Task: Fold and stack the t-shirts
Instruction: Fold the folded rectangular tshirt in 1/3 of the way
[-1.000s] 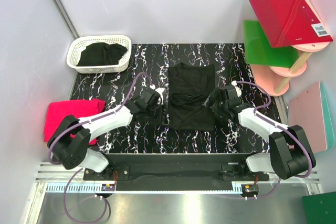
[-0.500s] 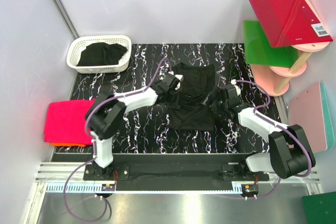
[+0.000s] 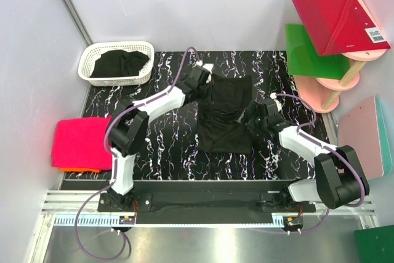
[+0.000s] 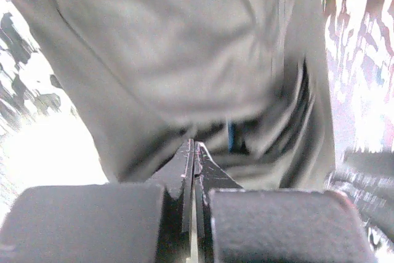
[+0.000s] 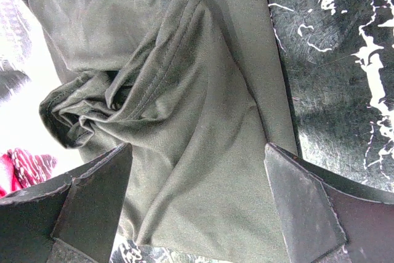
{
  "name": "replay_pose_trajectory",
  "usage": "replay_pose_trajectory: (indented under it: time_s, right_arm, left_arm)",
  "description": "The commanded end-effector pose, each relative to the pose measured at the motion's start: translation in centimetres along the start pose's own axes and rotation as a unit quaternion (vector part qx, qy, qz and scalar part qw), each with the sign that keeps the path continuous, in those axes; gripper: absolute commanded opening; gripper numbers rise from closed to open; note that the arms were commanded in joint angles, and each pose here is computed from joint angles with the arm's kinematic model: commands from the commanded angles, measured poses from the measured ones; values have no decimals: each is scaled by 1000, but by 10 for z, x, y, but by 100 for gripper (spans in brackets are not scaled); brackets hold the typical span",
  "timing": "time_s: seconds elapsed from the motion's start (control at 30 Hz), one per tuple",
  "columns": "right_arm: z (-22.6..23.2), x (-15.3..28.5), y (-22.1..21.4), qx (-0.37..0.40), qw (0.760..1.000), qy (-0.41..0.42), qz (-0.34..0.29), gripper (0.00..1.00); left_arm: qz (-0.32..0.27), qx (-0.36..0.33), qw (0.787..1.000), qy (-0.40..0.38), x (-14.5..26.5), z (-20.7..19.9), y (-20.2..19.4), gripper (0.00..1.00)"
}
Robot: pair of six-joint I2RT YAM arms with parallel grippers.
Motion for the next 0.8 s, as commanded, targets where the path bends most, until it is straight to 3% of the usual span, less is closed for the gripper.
replay_pose_trajectory:
  time_s: [0.0,0.17,0.3,0.47,0.63,0.77]
  right_arm:
    - [2,-2,1,5,1000,13,-3,95]
    - [3,4,3,6,1000,22,-13,95]
    - [4,9,4,10,999,30,-23,95]
    - [4,7,5,12,999,27,-20,95]
    - [3,0,2,10,1000,25,-12,95]
    - [2,-3,1,9,1000,21,-9,95]
  left_arm:
    - [-28,-15,999,35,-20,15,28,0]
    - [-47,-8,998,28,-16,20,43,0]
    - [-110,-8,994,-22,58,4,51,0]
    - [-88,15,995,-48,95,7,13,0]
    - [-56,83,986,-131,89,11,-39,0]
    - [-37,134,963,-231,68,6,-61,0]
Point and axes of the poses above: each gripper's point midway between its finger pads, its own x axis back along the fingers, its own z axis along the line the jaws close on, y = z × x, the point moved 10 cm from there along x, back along the fingers, and after that the axes turned 3 degrees about -x, right-handed, at the moved point
